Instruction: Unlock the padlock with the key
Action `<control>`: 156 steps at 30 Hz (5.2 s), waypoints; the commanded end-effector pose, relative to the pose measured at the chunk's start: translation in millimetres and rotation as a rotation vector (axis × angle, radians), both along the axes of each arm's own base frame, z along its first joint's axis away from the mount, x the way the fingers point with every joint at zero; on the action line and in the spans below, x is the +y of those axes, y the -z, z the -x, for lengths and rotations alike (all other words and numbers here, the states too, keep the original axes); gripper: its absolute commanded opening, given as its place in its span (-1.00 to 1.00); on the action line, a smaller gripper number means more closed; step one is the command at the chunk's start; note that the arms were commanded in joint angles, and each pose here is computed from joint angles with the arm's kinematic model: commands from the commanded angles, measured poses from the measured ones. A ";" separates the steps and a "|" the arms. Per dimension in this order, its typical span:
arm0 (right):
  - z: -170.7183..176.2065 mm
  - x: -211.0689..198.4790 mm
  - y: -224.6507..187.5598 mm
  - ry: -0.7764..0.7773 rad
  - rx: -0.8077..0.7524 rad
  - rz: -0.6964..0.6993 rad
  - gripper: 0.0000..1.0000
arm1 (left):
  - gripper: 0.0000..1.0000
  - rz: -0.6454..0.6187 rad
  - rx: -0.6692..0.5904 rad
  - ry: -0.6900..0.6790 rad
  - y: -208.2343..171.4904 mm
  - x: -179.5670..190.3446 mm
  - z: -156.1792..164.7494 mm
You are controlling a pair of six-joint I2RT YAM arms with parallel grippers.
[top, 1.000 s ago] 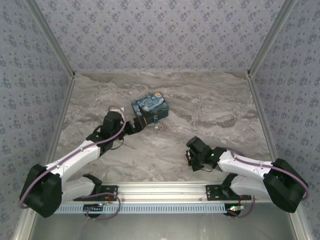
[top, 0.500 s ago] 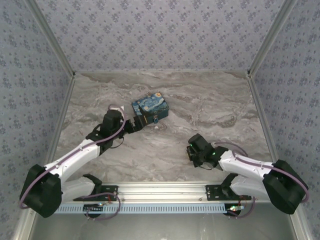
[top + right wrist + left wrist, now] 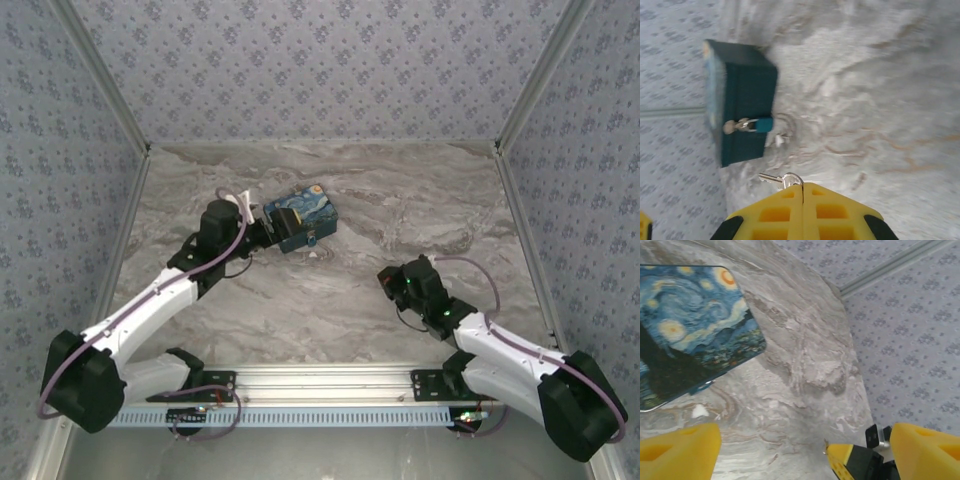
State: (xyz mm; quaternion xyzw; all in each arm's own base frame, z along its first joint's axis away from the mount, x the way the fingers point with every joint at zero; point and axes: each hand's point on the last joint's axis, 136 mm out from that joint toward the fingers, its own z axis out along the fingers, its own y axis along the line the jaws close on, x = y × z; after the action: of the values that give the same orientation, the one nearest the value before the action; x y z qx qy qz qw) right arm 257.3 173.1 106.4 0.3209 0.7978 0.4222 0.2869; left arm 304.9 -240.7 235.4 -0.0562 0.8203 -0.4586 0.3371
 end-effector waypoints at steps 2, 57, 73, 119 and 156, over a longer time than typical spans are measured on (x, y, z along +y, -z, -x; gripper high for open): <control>-20.2 28.5 -73.3 -0.121 -0.264 -0.078 -1.00 | 0.58 0.098 -0.087 0.135 -44.9 -34.0 5.0; -13.9 84.0 -129.8 -0.410 -0.404 0.037 -0.37 | -1.00 -0.049 -0.254 0.290 -69.3 -78.0 21.9; 15.1 84.1 -226.2 -0.760 -0.845 -0.090 0.49 | -1.00 0.035 -0.451 0.517 -117.3 -79.9 55.1; 13.1 103.6 -209.7 -0.819 -0.787 -0.035 -1.00 | -0.85 0.032 -0.413 0.530 -110.3 -83.9 53.1; -17.3 -5.3 -123.9 -0.408 -0.491 0.073 -1.00 | 0.80 -0.492 -0.146 0.218 -14.6 -30.8 -39.5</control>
State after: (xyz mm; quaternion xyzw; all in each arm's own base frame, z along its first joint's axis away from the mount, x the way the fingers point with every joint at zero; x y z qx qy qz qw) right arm 277.1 175.2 235.3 0.0118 0.7633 0.5106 0.3956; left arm 337.0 -265.8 253.5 0.1346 0.8735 -0.3041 0.3555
